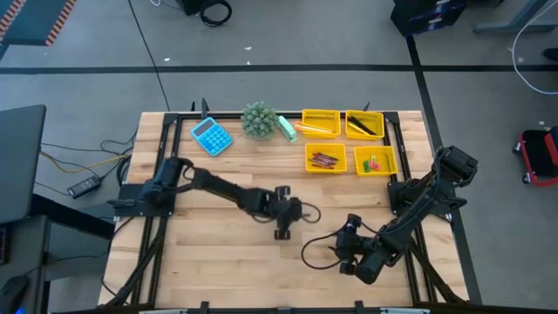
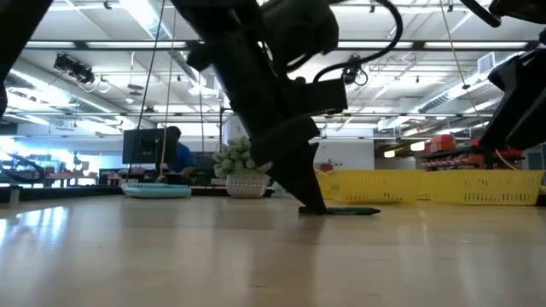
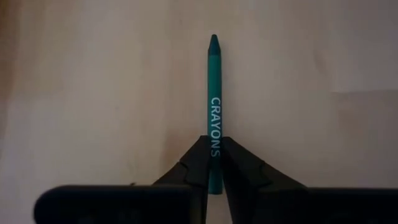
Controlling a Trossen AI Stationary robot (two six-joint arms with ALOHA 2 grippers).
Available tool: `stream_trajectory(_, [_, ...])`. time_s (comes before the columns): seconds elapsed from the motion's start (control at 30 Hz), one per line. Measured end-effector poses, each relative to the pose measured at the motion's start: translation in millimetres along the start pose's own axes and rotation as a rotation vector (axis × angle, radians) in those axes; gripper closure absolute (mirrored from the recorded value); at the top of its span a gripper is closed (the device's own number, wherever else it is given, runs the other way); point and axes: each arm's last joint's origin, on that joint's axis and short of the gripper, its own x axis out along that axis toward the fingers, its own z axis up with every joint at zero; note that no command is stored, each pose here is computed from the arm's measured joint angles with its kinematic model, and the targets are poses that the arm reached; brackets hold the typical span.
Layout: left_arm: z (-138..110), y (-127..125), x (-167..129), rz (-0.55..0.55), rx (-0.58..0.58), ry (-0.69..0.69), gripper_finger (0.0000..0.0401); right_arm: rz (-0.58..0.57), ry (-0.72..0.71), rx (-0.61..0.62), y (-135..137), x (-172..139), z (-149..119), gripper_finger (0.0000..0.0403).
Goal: Sort crayons/erasers/pens/pencils in bins
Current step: Put the green crayon into the bottom left yellow bin
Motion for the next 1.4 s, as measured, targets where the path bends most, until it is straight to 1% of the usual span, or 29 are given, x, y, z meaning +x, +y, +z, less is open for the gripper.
stream_trajectory(0.1, [2.2,15.2,4.1,-0.021,0.008,-0.011,0.0356,-0.048,0.031,-0.037,-6.6,2.2,-1.1,0.0213])
stream_trajectory(0.17, [3.4,21.9,5.6,-0.040,0.004,-0.020,0.0356,-0.088,0.054,-0.037,-12.0,3.8,-2.0,0.0213])
stream_trajectory(0.27, [4.4,26.5,6.9,-0.065,-0.007,-0.030,0.0362,-0.134,0.060,-0.040,-17.4,5.0,-2.3,0.0213])
stream_trajectory(0.4, [4.6,26.9,7.0,-0.073,-0.012,-0.032,0.0362,-0.143,0.058,-0.087,-18.4,5.7,-1.6,0.0213])
stream_trajectory(0.53, [4.7,26.6,7.2,-0.076,-0.017,-0.033,0.0346,-0.163,0.034,-0.059,-19.5,6.4,-0.2,0.0213])
stream_trajectory(0.67, [5.8,26.0,7.3,-0.078,-0.050,-0.045,0.0329,-0.178,0.019,-0.068,-20.2,6.3,0.1,0.0213])
stream_trajectory(0.8, [8.3,23.6,7.7,-0.078,-0.058,-0.077,0.0310,-0.206,-0.007,-0.099,-21.6,6.3,0.9,0.0213])
stream_trajectory(1.03, [11.1,23.1,8.0,-0.082,-0.073,-0.109,0.0281,-0.250,0.017,-0.144,-30.1,12.3,6.0,0.0213])
stream_trajectory(1.17, [13.1,23.3,6.6,-0.081,-0.025,-0.129,0.0267,-0.253,0.031,-0.163,-36.1,12.9,12.6,0.0213])
stream_trajectory(1.23, [15.0,23.7,3.8,-0.080,-0.019,-0.141,0.0261,-0.250,0.035,-0.171,-39.2,10.7,15.9,0.0213])
stream_trajectory(1.4, [20.2,25.9,-10.1,-0.074,-0.001,-0.156,0.0247,-0.236,0.012,-0.165,-46.6,-0.5,25.3,0.0213])
